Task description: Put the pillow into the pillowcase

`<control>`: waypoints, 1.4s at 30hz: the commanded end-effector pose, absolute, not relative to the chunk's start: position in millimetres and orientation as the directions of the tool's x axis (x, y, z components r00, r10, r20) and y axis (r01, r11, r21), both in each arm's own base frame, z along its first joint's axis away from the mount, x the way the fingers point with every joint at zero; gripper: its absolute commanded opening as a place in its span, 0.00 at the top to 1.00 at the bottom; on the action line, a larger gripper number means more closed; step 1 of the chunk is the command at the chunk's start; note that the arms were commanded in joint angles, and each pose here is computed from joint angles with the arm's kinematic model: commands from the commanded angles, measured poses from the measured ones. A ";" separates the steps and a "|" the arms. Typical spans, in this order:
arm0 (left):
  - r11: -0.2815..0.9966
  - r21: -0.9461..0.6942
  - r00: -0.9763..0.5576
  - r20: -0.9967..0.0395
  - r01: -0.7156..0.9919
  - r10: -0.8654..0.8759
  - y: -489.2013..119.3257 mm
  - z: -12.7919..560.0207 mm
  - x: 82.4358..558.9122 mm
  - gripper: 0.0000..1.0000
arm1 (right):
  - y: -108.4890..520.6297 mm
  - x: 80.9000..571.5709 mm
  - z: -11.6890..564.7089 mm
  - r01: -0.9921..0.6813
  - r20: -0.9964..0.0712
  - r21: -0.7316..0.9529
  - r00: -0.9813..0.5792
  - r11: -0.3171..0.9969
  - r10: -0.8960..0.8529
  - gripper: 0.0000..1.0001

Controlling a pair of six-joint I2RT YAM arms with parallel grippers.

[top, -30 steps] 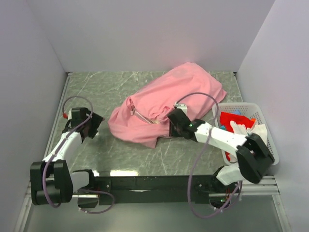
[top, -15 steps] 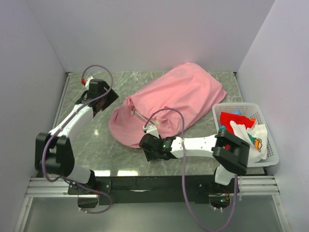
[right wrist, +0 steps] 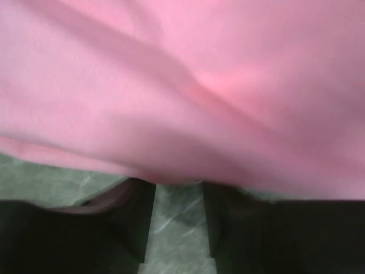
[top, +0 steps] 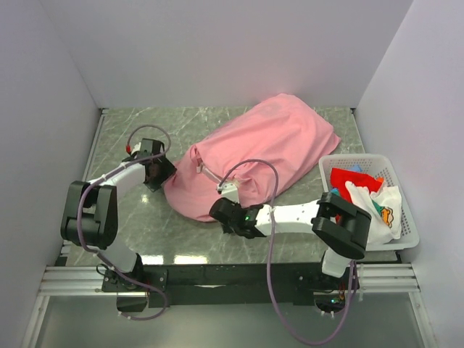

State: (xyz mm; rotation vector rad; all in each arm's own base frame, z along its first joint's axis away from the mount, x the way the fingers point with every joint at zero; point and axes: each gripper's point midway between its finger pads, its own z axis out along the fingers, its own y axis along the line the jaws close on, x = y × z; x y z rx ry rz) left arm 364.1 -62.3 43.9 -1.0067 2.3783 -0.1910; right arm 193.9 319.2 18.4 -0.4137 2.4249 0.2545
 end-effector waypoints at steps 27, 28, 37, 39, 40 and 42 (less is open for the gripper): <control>0.559 -0.497 -0.314 -0.493 -0.663 -0.811 8.3 131.5 408.6 0.22 | 333.1 11.0 25.9 -0.537 -0.328 0.505 -0.843 0.676 -0.425 0.69; 0.561 -0.494 -0.320 -0.490 -0.664 -0.811 7.6 128.2 405.3 0.21 | 331.1 13.4 36.2 -0.547 -0.340 0.484 -0.837 0.682 -0.430 0.65; 0.554 -0.589 -0.433 -0.348 -0.589 -0.831 -39.2 87.8 405.4 0.44 | 339.0 128.7 162.5 -0.617 -0.653 0.353 -0.701 0.704 -0.286 0.43; 0.553 -0.585 -0.444 -0.336 -0.593 -0.831 -46.1 80.0 405.1 0.44 | 339.7 184.1 174.1 -0.599 -0.694 0.314 -0.674 0.737 -0.252 0.43; 0.556 -0.587 -0.455 -0.329 -0.588 -0.828 -54.4 78.1 405.3 0.43 | 358.4 207.9 186.9 -0.601 -0.705 0.313 -0.666 0.736 -0.244 0.44; 0.555 -0.590 -0.468 -0.312 -0.587 -0.827 -60.8 70.1 408.3 0.43 | 371.2 253.3 172.3 -0.593 -0.699 0.266 -0.661 0.760 -0.271 0.45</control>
